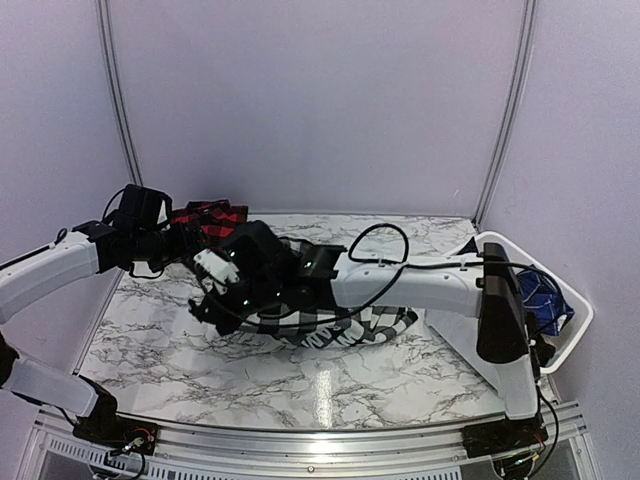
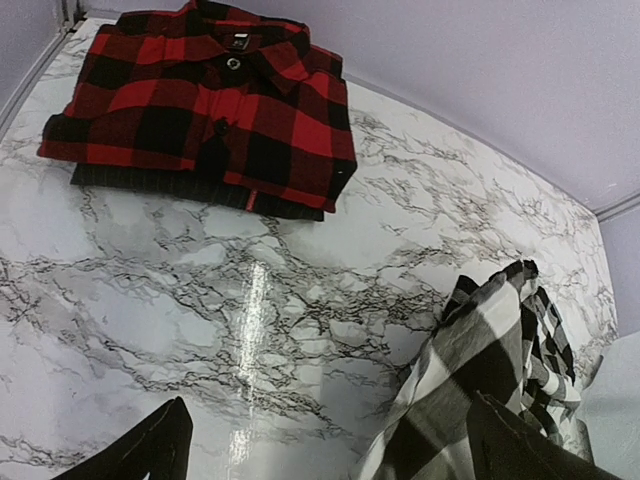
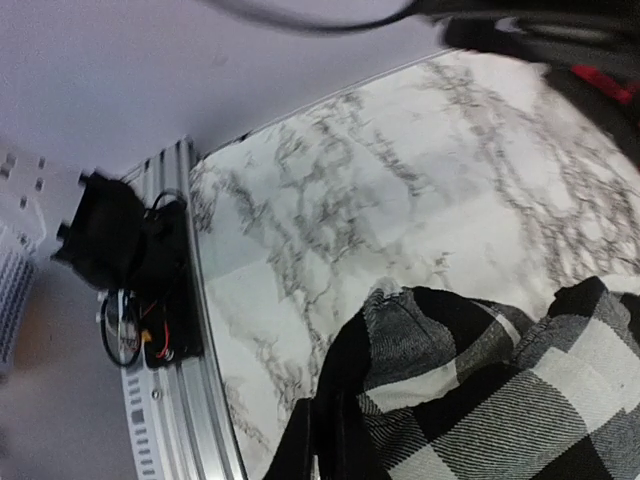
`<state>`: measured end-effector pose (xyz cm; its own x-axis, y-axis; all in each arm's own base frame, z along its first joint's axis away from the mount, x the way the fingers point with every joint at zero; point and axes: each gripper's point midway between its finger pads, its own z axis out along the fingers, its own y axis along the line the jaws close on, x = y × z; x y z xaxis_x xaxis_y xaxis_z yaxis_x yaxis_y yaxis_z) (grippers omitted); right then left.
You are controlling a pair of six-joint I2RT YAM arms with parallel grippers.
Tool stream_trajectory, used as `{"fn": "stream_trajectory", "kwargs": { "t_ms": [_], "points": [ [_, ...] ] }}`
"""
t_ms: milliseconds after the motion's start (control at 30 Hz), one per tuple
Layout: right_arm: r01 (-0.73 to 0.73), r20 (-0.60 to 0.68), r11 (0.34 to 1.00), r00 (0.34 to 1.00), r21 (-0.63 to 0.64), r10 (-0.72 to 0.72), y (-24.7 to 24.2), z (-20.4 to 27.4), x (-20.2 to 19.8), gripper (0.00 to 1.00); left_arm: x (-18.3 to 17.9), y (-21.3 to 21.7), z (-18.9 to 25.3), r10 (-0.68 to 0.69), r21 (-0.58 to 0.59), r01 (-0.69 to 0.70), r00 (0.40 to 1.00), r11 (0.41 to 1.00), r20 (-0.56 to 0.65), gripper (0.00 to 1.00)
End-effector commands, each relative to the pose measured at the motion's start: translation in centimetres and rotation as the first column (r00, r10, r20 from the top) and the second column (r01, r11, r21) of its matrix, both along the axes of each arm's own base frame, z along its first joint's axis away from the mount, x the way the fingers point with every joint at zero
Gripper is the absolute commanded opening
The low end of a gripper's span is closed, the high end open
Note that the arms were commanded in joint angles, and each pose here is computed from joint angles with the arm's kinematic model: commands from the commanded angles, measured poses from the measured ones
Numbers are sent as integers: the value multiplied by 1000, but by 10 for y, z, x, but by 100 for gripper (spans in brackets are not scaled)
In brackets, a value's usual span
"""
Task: Fold and stack the long sleeve shirts
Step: Adjust the crumpled shirt at the center of the board, then move the bin to the corner of the board.
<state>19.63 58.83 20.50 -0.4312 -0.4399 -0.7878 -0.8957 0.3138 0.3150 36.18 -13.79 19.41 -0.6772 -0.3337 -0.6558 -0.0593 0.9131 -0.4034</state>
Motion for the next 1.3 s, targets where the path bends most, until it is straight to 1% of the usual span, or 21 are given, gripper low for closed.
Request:
{"fn": "stream_trajectory", "kwargs": {
  "t_ms": [0, 100, 167, 267, 333, 367, 400, 500, 600, 667, 767, 867, 967, 1167, 1267],
  "points": [
    [-166, -6, 986, 986, -21, 166, 14, -2, -38, 12, -12, 21, -7, 59, 22, -58, 998, 998, -32, 99],
    [-154, 20, 987, 988, -37, 155, 9, 0, -35, 31, -15, 22, -5, 53, 17, -53, 998, 998, -30, 99],
    [-136, 44, 990, 989, -44, 138, 2, 6, -32, 41, -17, 17, -5, 22, 2, -22, 999, 1000, -36, 99],
    [-83, 76, 996, 993, -44, 86, -13, 17, -20, 54, -20, 0, -8, -73, -31, 72, 996, 997, -56, 99],
    [-9, 85, 998, 996, -59, 14, -28, 16, -3, 59, -22, -10, -11, -128, -51, 125, 990, 991, -64, 99],
    [36, 85, 998, 996, -60, -31, -38, 19, 8, 59, -24, -16, -13, -158, -57, 155, 985, 986, -68, 99],
    [101, 64, 992, 993, -80, -96, -53, 9, 25, 59, -25, -23, -13, -192, -61, 188, 979, 980, -67, 99],
    [264, 20, 958, 964, -112, -264, -95, -6, 64, 59, -31, -54, -18, -311, -53, 308, 947, 950, -76, 99],
    [437, 69, 884, 900, -165, -431, -141, -22, 101, 59, -31, -82, -34, -388, -15, 389, 915, 921, -113, 99],
    [524, 93, 826, 851, -209, -516, -168, -33, 117, 59, -26, -95, -48, -401, 14, 407, 904, 913, -151, 99],
    [598, 109, 764, 799, -242, -591, -195, -46, 125, 56, -13, -103, -80, -363, 93, 391, 904, 916, -226, 99],
    [636, 73, 733, 765, -241, -640, -214, -61, 128, 51, -1, -111, -103, -347, 151, 396, 897, 906, -274, 99],
    [684, 69, 676, 715, -275, -696, -243, -78, 136, 45, 5, -119, -119, -342, 192, 410, 887, 891, -309, 99],
    [780, 109, 547, 598, -303, -794, -307, -91, 145, 41, 1, -102, -145, -257, 287, 376, 890, 881, -377, 96],
    [811, 110, 499, 551, -306, -827, -335, -95, 149, 40, -5, -90, -153, -221, 321, 361, 890, 876, -398, 92]
  ]
}}
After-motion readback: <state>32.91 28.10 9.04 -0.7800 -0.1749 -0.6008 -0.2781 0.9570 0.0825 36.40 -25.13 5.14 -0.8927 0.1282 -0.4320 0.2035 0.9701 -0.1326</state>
